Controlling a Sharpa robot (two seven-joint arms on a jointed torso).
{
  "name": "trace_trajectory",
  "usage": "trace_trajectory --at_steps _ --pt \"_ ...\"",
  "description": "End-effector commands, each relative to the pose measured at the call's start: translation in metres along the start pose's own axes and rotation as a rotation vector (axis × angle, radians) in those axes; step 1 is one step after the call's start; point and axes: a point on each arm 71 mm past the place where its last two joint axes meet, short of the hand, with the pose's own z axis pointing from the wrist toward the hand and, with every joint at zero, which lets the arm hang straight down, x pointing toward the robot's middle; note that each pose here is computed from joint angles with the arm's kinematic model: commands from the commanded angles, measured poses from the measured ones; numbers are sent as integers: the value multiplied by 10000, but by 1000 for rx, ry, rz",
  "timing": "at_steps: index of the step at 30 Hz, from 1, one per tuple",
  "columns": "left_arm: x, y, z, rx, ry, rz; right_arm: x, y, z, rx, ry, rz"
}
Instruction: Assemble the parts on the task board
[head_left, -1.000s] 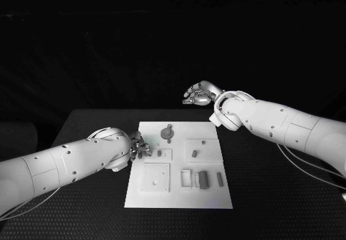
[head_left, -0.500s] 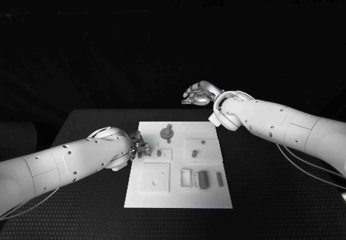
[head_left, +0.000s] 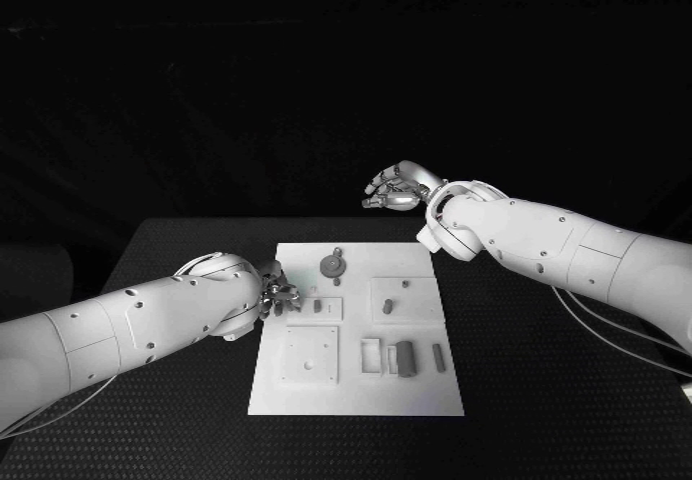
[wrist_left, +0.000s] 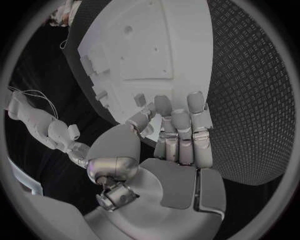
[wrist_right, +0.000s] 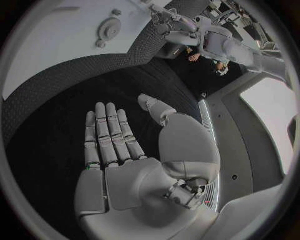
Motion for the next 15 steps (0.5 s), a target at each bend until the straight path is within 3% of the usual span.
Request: trace_trajectory --at_steps 1,15 --pt "62 -15 3 -2 45 29 5 8 -4 -12 5 2" --pt "74 -43 5 1 48 43 10 14 -6 -13 6 3"
